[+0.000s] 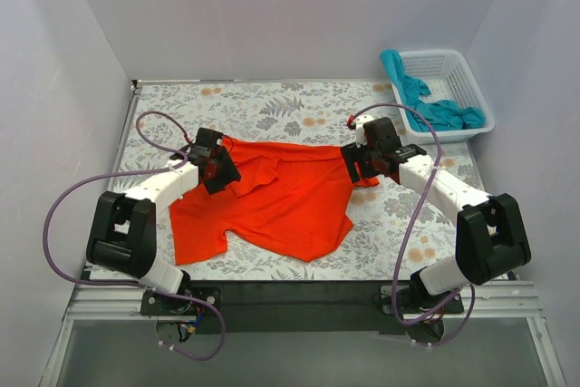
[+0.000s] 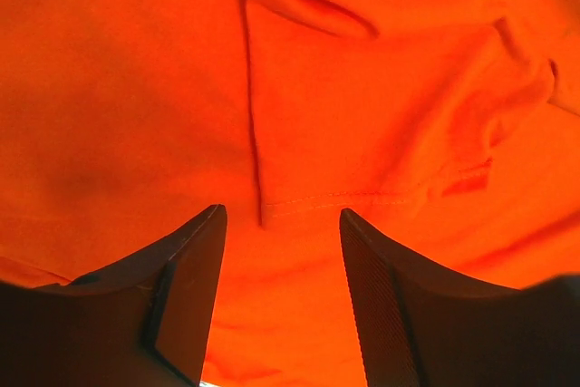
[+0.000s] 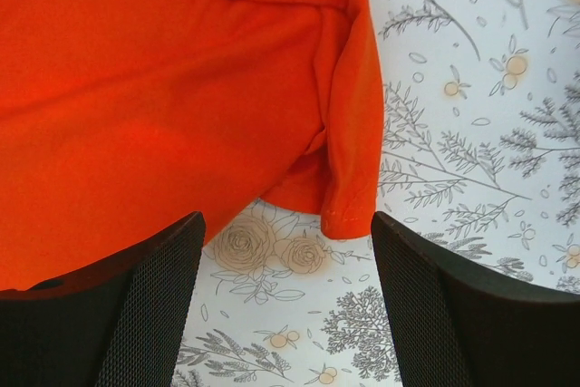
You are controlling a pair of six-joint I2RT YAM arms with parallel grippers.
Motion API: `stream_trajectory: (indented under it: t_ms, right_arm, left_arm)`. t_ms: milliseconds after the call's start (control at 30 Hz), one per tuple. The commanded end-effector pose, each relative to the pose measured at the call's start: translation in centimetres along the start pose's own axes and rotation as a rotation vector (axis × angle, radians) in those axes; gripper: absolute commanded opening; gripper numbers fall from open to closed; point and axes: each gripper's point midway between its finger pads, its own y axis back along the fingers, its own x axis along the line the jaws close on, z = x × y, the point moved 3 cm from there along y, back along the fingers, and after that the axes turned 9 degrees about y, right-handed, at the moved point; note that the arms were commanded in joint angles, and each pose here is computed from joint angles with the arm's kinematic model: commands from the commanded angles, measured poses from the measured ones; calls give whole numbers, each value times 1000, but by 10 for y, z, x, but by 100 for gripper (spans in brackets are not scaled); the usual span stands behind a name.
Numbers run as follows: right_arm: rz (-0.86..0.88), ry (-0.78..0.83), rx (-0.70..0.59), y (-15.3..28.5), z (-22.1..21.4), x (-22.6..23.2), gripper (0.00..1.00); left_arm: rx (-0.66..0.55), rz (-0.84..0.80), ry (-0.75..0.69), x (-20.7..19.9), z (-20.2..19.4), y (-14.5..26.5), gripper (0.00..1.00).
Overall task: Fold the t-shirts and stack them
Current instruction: Flatten the tshirt out
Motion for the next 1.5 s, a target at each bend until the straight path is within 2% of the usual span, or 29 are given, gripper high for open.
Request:
stream_trajectory:
  t_ms: [0, 133, 400, 533, 767, 967, 1300, 1333, 1433, 1467]
  right_arm:
    - [15, -28, -59, 5, 5, 4, 81]
    - [25, -31, -56, 2, 1, 7, 81]
    - [24, -33, -64, 1, -3, 8, 81]
    - [24, -33, -62, -1, -4, 8, 80]
    - [15, -36, -54, -2, -7, 7, 80]
    - [16, -36, -54, -1, -8, 8, 80]
    - [3, -36, -44, -3, -13, 6, 80]
    - [0, -36, -39, -4, -15, 6, 80]
    - [-17, -42, -32, -6, -16, 2, 80]
    - [-20, -49, -27, -7, -17, 0, 80]
  left_arm:
    - [-50, 25, 13, 0, 4, -1, 50]
    - [-32, 49, 1, 0, -5, -13, 43]
    - [-14, 97, -7, 6, -12, -27, 37]
    - [-15, 92, -16, 2, -12, -26, 27]
    - [1, 75, -33, -5, -16, -24, 26]
    - [-28, 68, -59, -15, -9, -15, 30]
    - [11, 111, -79, -9, -21, -26, 28]
    - [10, 113, -82, -9, -22, -26, 26]
    - [1, 113, -86, -11, -20, -24, 12]
    - [-10, 112, -87, -12, -17, -22, 2]
